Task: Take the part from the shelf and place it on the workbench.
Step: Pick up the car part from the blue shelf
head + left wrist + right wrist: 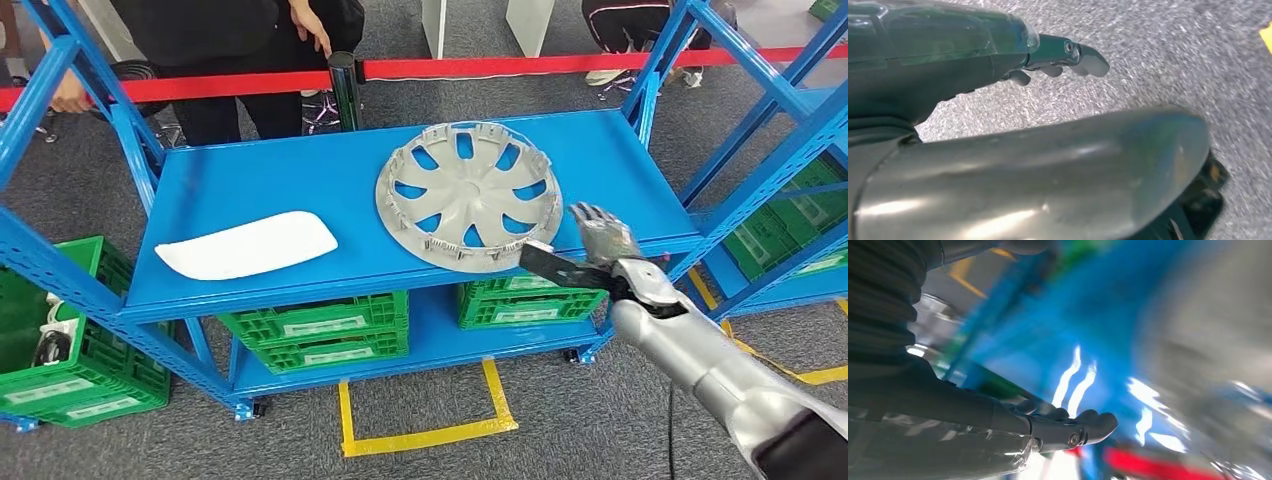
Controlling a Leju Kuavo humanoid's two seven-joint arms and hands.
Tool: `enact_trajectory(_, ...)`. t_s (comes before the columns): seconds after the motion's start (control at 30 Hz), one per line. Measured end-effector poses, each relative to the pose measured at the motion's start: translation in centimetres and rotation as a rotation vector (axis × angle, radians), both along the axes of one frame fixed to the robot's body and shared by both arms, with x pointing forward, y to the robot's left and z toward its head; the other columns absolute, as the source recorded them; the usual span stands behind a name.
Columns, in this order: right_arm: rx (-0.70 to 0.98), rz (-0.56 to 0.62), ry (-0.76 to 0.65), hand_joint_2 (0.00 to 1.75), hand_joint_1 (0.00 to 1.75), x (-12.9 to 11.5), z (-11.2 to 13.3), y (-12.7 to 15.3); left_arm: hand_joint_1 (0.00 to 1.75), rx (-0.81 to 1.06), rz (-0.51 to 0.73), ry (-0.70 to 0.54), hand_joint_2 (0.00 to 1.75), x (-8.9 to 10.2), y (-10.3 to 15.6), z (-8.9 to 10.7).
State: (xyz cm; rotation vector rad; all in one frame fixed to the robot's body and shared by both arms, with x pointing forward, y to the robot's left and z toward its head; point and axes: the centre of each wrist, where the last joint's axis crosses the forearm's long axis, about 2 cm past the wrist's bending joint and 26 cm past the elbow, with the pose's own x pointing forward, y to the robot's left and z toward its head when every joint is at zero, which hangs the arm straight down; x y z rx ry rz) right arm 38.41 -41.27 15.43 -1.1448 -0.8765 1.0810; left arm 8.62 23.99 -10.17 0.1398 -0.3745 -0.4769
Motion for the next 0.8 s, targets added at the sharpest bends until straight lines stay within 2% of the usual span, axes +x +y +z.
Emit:
enact_trajectory(0.1,-0.020,-0.091,0.057,1.75,0.00,-2.1,-1.5,-3.7,0.00,0.010,0.010,0.004,0.00,-0.6,0.6,-0.2)
enact_trajectory(0.23,-0.070,-0.180,0.096,1.75,0.00,-4.1,-2.5,-7.0,0.00,0.020,0.016,0.007,0.00,-1.0,1.0,-0.3)
enact_trajectory(0.47,-0.117,-0.240,0.095,1.75,0.00,-5.8,-3.0,-9.5,0.00,0.026,0.021,0.006,0.00,-1.2,1.4,-0.3)
enact_trajectory(0.53,-0.085,-0.241,0.024,1.75,0.00,-6.1,-3.0,-9.8,0.00,0.028,0.021,0.009,0.00,-1.2,1.5,-0.3)
enact_trajectory(0.63,0.056,-0.237,-0.207,1.75,0.00,-5.6,-2.0,-9.5,0.00,0.031,0.014,0.012,0.00,-1.2,1.5,-0.4)
enact_trajectory(0.7,0.140,-0.244,-0.337,1.75,0.00,-4.6,-0.6,-8.7,0.00,0.032,0.006,0.012,0.00,-1.2,1.4,-0.3)
enact_trajectory(0.8,0.179,-0.213,-0.415,1.75,0.00,-2.8,2.2,-7.1,0.00,0.031,-0.006,0.012,0.00,-1.0,1.4,-0.3)
